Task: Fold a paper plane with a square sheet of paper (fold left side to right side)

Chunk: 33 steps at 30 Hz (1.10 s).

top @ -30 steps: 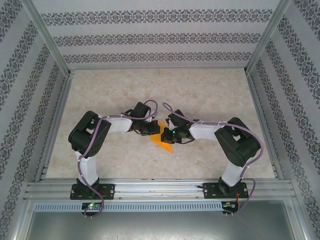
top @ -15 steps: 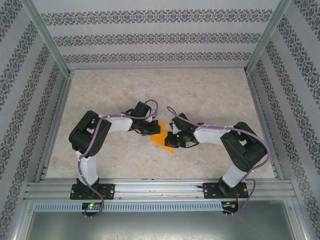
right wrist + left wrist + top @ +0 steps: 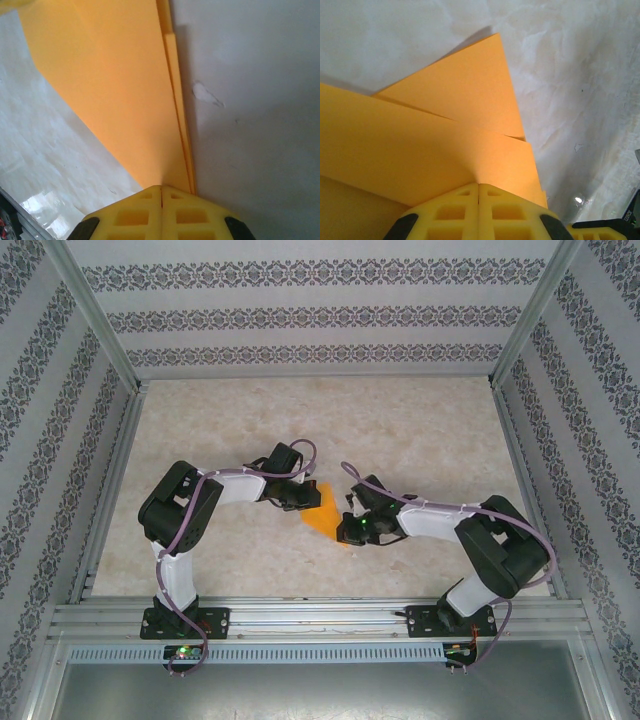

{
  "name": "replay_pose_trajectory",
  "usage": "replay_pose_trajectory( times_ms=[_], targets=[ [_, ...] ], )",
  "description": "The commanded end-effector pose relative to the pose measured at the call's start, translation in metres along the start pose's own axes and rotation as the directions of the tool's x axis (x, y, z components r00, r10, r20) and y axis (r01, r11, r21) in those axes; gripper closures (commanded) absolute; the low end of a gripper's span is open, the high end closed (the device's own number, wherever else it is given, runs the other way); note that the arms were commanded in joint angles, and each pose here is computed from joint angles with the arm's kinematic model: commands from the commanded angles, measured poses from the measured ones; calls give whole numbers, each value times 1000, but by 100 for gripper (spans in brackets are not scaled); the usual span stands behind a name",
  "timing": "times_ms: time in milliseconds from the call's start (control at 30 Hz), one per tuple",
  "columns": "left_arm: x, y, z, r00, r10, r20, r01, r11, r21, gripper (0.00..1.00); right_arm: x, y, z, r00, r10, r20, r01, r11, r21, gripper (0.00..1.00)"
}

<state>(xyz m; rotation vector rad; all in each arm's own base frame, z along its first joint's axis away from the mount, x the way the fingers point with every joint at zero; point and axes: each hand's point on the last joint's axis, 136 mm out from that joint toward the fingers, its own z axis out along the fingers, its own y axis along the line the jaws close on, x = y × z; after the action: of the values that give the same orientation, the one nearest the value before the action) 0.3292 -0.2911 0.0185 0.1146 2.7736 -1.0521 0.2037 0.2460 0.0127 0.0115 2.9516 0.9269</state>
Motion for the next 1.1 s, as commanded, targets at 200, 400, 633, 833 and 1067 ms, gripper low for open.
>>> replay_pose_trajectory(
  times_ms=[200,400,633,833,1067],
  targets=[
    [16,42,11,999,-38,-38,31,988,-148,100,71,-58,-2,976,132,-170,-98,976,195,100],
    [13,34,10,999,-31,-33,27,992,-120,100,80,-62,-13,976,140,-167,-105,973,205,100],
    [1,0,1,1000,-16,2,16,1000,4,100,53,-26,-42,995,46,-92,-38,995,93,99],
    [-18,-45,-35,994,37,103,-49,992,113,83,5,5,-69,993,-112,39,114,993,-26,66],
    [-26,-59,-91,956,120,269,-138,989,50,68,-38,25,-64,950,-296,103,305,949,-82,45]
  ],
)
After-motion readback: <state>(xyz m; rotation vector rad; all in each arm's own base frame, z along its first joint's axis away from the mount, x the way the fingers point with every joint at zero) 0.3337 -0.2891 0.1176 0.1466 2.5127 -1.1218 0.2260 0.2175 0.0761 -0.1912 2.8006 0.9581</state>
